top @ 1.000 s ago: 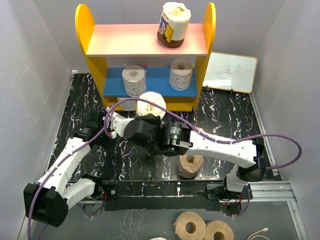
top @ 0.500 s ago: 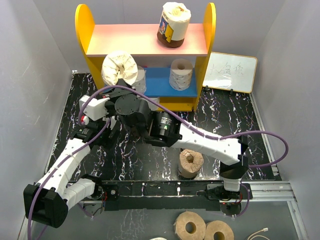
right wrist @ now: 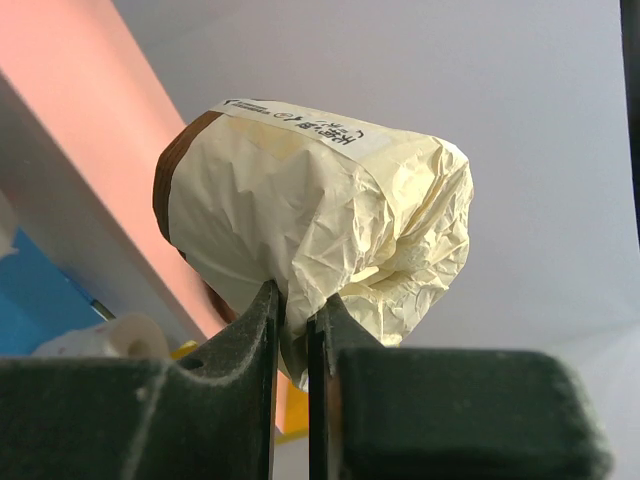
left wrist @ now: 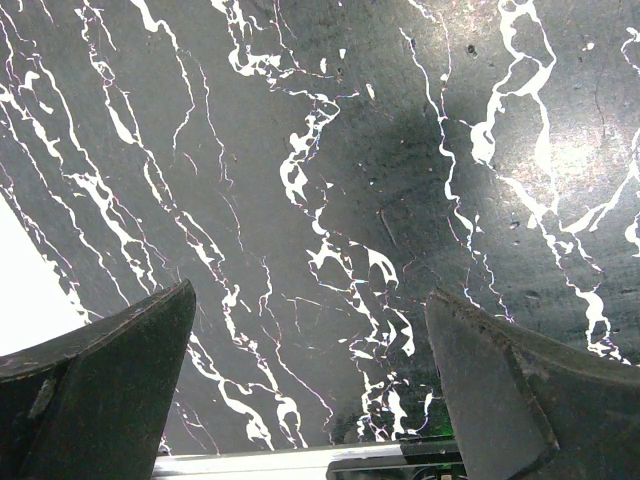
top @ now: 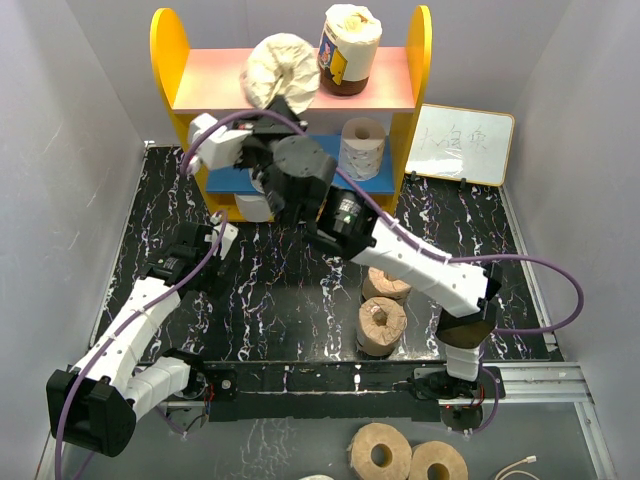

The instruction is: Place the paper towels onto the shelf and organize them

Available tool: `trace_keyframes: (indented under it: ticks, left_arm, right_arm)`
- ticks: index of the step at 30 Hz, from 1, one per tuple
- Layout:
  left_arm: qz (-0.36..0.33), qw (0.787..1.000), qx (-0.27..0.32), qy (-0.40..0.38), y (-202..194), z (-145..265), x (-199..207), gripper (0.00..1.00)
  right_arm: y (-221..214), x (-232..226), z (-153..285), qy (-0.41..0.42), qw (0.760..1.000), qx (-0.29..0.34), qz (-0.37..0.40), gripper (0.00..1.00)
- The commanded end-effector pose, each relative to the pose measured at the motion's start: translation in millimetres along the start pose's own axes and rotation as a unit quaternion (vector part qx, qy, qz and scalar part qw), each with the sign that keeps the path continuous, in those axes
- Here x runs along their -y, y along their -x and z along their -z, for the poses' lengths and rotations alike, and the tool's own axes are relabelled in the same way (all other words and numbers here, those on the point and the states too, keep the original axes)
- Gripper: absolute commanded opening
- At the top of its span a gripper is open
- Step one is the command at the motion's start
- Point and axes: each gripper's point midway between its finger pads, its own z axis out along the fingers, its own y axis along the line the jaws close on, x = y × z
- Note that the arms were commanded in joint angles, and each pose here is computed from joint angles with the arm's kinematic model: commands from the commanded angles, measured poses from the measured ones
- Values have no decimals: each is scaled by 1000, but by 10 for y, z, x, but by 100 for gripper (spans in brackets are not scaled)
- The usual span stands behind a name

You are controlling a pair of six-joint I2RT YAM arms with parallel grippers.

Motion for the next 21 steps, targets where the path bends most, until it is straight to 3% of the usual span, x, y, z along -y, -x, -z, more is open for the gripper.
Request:
trace_keyframes:
  ticks: [1,4,12,21]
  left_arm:
    - [8,1000,4,13,-15,36,-50,98]
    - [8,1000,4,14,-18,35,-49,98]
    - [10,1000,2,15,-24,30,-51,98]
    - [11,1000,-2,16,-35,22,-53,98]
  right_arm:
    - [-475,1233,371,-123,988,-20,-90,5]
    - [-673,1387,426,-134,987,-33,-85,0]
    - [-1071,1499,469,-143,985,-61,-79,0]
    - [-798,1023,112,-95,992,-22,-83,0]
